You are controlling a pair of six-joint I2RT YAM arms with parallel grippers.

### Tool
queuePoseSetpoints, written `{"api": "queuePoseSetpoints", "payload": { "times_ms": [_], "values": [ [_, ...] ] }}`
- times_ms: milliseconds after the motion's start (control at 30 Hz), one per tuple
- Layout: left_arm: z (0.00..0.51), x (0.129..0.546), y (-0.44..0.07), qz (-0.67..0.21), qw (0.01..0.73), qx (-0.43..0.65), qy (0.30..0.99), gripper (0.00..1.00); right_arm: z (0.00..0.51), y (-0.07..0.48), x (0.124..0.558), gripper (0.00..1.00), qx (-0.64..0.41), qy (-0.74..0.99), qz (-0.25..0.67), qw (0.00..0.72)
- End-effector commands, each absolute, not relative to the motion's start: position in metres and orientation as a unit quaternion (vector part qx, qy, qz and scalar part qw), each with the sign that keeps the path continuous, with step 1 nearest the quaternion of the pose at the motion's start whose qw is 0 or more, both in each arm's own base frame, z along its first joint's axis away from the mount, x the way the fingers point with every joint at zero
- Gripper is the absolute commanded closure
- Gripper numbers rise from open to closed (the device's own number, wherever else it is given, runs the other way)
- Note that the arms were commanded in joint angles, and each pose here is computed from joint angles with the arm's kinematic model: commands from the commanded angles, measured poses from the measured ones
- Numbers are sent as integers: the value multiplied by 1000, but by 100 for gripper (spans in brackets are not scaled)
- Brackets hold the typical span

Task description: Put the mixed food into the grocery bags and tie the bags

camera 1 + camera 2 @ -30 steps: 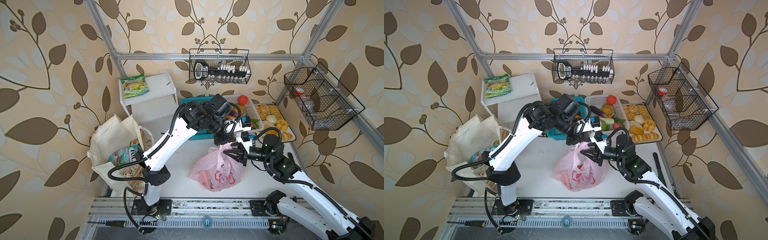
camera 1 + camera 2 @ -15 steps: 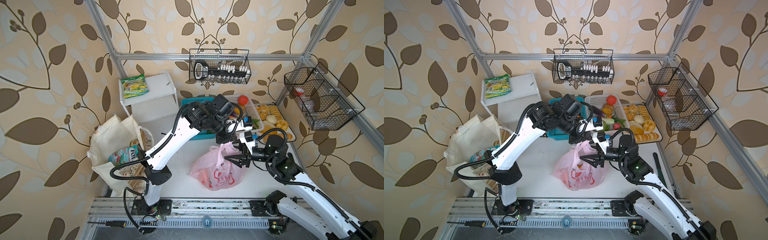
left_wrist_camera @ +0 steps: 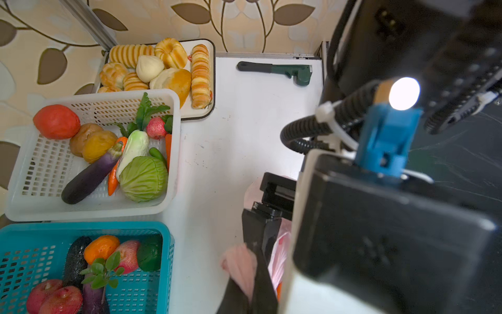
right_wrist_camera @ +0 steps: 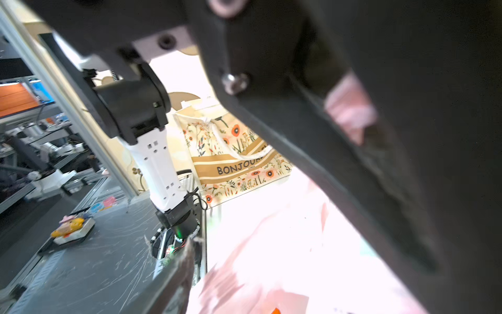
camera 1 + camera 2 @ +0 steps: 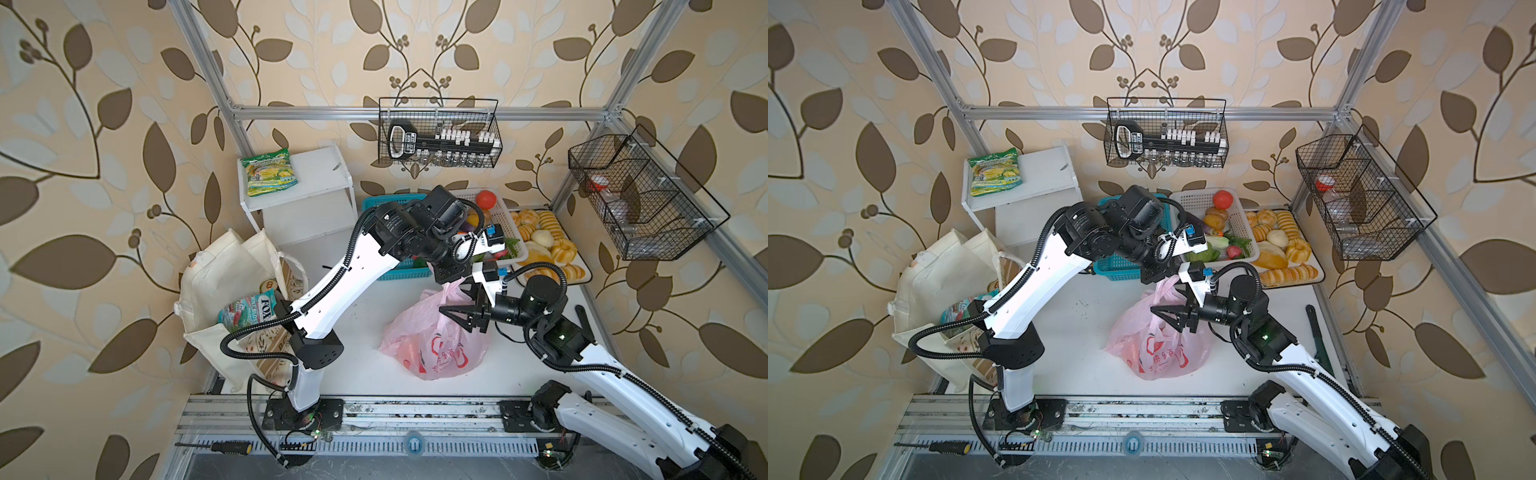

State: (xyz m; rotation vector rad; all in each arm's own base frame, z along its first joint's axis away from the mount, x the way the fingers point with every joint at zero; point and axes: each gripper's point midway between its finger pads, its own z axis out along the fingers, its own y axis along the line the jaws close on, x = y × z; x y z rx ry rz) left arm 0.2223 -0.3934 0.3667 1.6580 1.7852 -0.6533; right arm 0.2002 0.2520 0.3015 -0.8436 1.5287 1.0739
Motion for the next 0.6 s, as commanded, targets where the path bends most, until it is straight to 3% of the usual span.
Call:
{"api": "queuePoseSetpoints", "payload": {
  "times_ms": [0,200,433,567],
  "values": [
    [386,225,-409,-274,341,614,657,100,290,250,205,35,-336,651,436,523],
    [384,222,-408,-276,336,615,658,100,292,247,203,59,-325,646,441,531],
    [387,214,-409,-297,330,617,650,100,295,247,201,60,-318,636,457,535],
    [388,214,-409,-298,331,616,650,100,296,247,202,67,-313,632,460,539]
  ]
}}
